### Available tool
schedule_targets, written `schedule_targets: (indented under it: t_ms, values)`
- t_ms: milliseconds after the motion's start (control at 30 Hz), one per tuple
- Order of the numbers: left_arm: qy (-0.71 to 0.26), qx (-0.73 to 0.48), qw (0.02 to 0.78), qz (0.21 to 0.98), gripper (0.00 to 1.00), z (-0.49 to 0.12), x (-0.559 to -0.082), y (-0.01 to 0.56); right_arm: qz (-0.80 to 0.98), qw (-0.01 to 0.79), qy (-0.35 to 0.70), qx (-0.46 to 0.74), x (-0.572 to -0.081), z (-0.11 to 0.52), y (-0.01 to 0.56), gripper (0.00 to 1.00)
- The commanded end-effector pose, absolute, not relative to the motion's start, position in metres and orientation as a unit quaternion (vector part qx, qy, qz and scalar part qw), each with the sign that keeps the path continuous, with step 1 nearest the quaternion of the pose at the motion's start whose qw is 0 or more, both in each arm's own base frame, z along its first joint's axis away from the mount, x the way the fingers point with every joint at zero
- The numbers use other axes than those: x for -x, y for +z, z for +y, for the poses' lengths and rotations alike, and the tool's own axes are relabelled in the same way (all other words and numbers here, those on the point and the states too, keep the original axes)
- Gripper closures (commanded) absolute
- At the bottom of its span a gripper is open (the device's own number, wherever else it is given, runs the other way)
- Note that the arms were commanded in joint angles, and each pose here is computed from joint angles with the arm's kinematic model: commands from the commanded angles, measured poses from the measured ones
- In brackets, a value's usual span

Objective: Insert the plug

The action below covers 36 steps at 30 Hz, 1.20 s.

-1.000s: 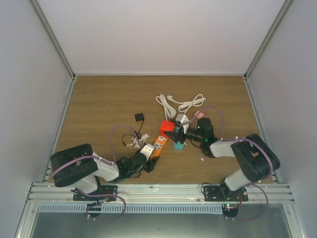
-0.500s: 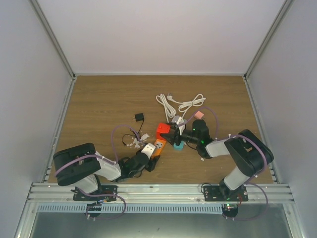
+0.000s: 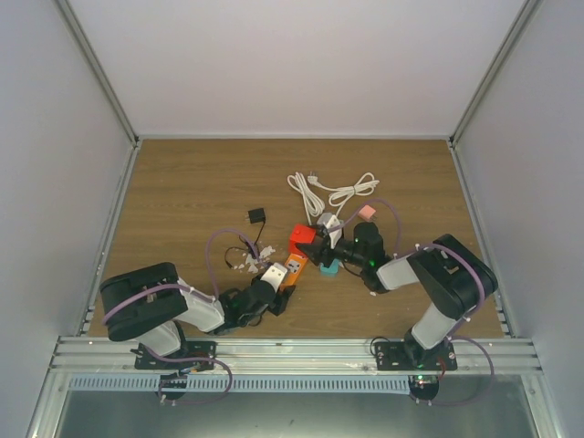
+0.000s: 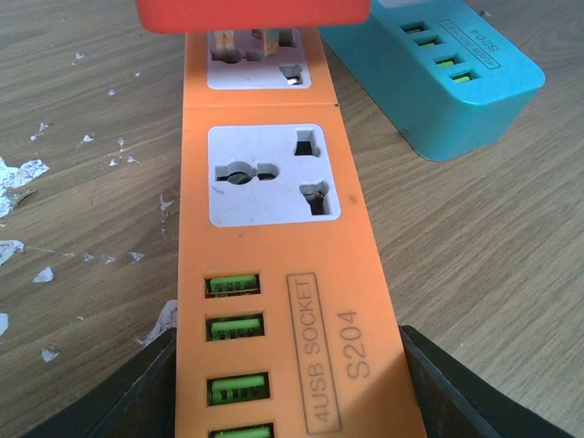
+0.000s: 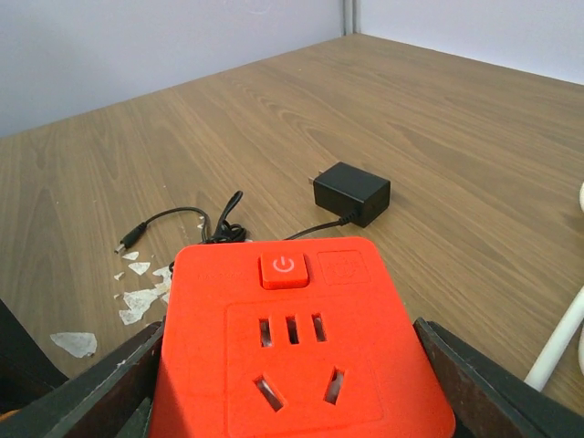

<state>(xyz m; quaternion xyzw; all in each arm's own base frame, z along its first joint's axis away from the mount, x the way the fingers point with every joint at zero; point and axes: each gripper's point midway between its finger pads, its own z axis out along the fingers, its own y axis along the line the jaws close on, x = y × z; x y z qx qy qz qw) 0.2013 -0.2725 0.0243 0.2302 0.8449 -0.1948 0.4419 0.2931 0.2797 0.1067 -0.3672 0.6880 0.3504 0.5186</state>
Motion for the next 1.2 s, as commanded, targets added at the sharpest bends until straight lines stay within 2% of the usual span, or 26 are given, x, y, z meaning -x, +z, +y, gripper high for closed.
schedule_targets:
  t_ms: [0,1167]
  values:
    - [-0.173,-0.227,0.421,0.861,0.85,-0.264,-0.2,0.008,0.676,0.542,0.341,0.364,-0.293,0.277,0.114,1.0]
    - [-0.157,-0.204,0.41,0.875,0.85,-0.259,-0.208,0.0,0.734,0.505,0.287,0.353,-0.291,0.261,0.07,1.0]
